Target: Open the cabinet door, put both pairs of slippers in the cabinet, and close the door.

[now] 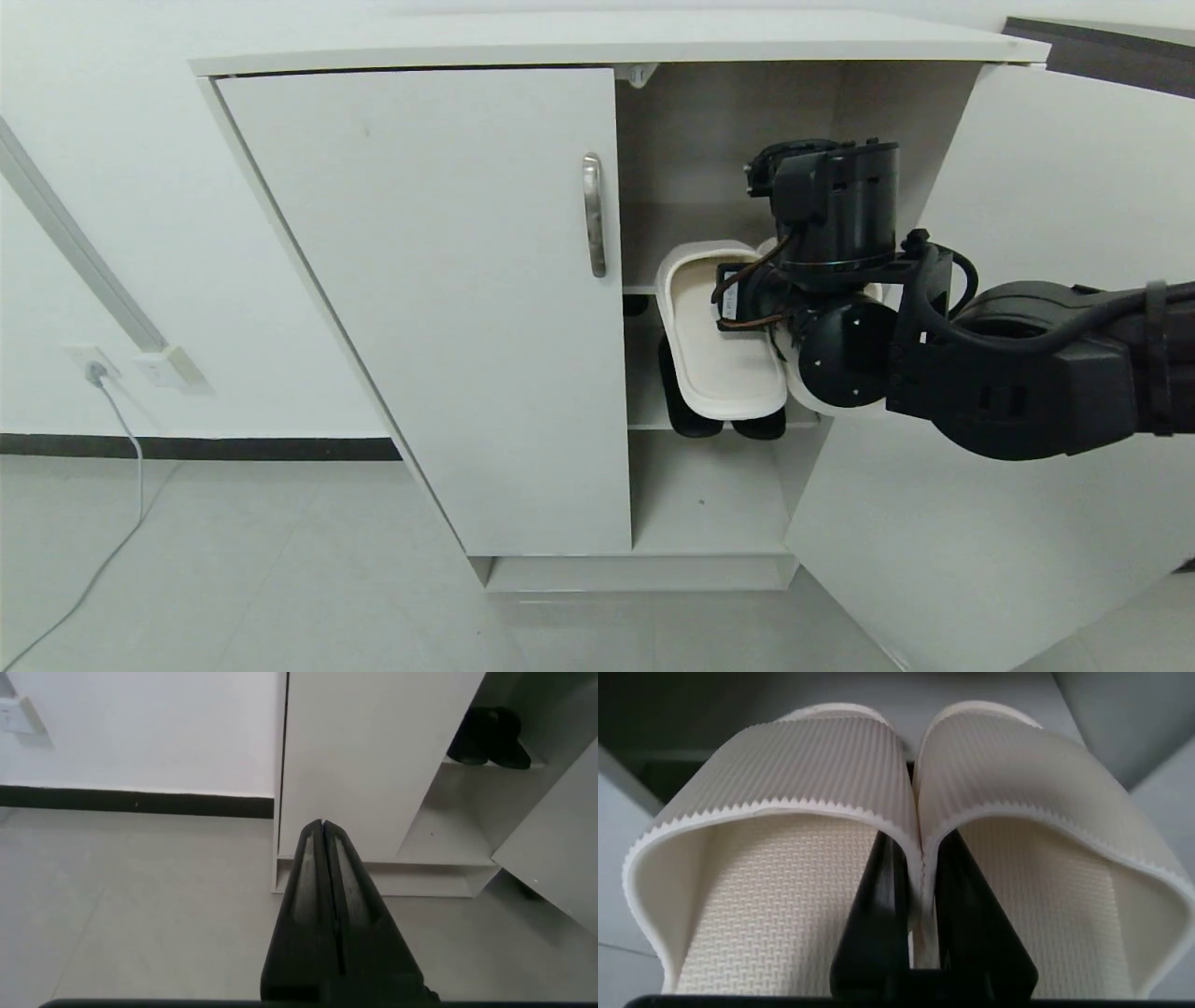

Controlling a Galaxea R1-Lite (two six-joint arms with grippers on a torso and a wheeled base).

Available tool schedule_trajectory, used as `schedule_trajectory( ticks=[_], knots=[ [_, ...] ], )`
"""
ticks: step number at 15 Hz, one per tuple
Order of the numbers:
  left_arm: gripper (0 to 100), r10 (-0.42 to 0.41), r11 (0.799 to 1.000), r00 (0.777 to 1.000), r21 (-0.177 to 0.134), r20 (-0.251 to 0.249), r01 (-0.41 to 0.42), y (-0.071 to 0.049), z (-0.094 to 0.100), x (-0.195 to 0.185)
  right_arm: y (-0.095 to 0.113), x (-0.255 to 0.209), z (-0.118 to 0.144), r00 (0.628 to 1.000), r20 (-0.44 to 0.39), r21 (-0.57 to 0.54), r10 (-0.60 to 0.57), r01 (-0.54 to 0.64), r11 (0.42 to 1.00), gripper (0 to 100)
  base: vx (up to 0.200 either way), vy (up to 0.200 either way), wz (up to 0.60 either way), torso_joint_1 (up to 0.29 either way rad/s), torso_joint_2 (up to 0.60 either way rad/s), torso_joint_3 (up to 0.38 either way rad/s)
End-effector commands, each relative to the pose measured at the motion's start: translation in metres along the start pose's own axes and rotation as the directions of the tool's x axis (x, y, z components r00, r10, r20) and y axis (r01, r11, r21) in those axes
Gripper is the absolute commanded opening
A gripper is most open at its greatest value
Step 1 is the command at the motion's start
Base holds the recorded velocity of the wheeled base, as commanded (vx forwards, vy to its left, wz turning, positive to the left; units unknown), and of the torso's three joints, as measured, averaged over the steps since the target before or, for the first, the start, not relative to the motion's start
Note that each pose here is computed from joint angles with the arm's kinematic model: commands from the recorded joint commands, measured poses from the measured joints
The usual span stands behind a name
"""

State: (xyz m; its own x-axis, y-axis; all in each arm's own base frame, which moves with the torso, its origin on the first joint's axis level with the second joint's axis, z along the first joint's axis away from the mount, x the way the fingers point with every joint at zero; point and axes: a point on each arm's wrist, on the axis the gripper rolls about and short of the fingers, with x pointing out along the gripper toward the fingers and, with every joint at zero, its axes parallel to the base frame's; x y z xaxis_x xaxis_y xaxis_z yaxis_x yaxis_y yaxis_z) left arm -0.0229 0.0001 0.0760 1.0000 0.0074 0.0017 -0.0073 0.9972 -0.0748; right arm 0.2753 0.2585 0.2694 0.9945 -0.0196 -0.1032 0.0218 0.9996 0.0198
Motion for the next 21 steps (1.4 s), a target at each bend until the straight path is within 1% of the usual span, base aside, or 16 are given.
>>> schedule_trajectory(
  ticks=[1, 3, 5, 10, 14, 17, 21],
  knots=[
    [0, 0.002, 1.000, 1.000, 0.000, 0.000, -0.002, 0.000, 0.000, 0.000, 0.002, 0.002, -0.004, 1.000, -0.006, -0.007, 0.001, -0.001, 1.000, 0, 0.200, 0.000, 0.00, 0.007, 0.01, -0.002],
    [0, 0.000, 1.000, 1.000, 0.000, -0.002, 0.000, 0.000, 0.000, 0.000, 0.005, 0.005, -0.005, 1.000, -0.011, -0.017, 0.028, -0.028, 0.999, 0, 0.200, 0.000, 0.00, 0.000, 0.00, 0.000],
    [0, 0.002, 1.000, 1.000, 0.000, -0.002, -0.002, 0.000, 0.000, 0.000, 0.007, 0.009, -0.002, 0.998, -0.008, -0.011, 0.067, -0.067, 0.998, 0, 0.000, 0.000, 0.00, 0.000, 0.00, 0.000],
    [0, 0.002, 1.000, 1.000, 0.000, -0.002, -0.002, 0.000, 0.000, 0.000, 0.010, 0.037, -0.001, 0.999, 0.012, -0.017, 0.033, -0.033, 0.999, 0, 0.000, 0.000, 0.00, 0.000, 0.00, 0.000],
    [0, 0.000, 1.000, 1.000, 0.000, -0.002, 0.000, 0.000, 0.000, 0.000, 0.012, 0.057, 0.006, 1.000, 0.027, -0.021, 0.015, -0.014, 1.000, 0, 0.000, 0.000, 0.00, 0.000, 0.00, 0.000],
    [0, 0.002, 1.000, 1.000, 0.001, -0.002, -0.002, 0.000, 0.000, 0.000, 0.011, 0.063, 0.017, 1.000, 0.021, -0.017, 0.002, -0.001, 1.000, 0, 0.000, 0.000, 0.00, 0.000, 0.00, 0.000],
    [0, 0.000, 1.000, 1.000, 0.000, -0.002, 0.000, 0.000, 0.000, 0.000, 0.010, 0.071, 0.022, 0.999, 0.040, -0.004, -0.010, 0.011, 1.000, 0, 0.000, 0.000, 0.00, 0.000, 0.00, 0.000]
  ],
)
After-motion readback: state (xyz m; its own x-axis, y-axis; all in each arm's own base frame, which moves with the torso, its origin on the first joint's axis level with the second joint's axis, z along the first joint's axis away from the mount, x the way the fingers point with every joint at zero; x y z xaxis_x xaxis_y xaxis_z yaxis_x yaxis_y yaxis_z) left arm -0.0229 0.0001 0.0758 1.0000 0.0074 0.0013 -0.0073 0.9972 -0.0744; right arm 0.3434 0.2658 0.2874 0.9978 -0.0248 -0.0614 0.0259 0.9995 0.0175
